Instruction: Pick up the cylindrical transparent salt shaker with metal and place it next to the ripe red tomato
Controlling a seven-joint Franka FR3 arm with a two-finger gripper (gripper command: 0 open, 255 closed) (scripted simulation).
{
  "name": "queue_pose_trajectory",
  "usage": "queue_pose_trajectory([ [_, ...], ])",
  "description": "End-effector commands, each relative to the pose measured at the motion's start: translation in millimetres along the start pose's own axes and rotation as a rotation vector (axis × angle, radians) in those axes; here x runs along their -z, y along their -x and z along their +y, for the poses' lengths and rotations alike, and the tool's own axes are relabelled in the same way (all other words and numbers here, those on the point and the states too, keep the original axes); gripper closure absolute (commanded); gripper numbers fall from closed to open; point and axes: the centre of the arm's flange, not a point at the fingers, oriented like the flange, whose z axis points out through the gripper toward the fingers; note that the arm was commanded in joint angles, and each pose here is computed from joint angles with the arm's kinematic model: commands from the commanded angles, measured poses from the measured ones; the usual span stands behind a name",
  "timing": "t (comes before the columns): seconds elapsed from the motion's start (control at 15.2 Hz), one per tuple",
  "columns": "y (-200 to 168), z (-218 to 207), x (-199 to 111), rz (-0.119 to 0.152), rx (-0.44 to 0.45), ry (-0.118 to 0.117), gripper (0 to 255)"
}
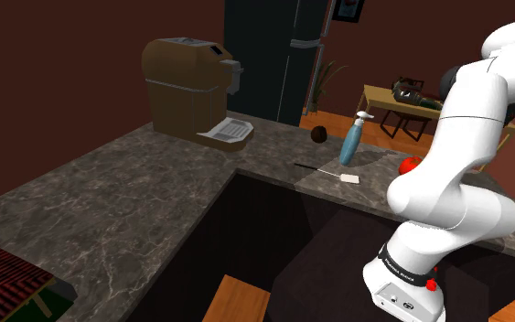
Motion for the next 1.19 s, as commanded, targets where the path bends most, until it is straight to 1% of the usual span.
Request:
queue_pose_trajectory([
  [0.0,1,2,-10,0.0,0.001,0.001,255],
  [1.12,0,16,-99,0.0,0.001,0.001,255],
])
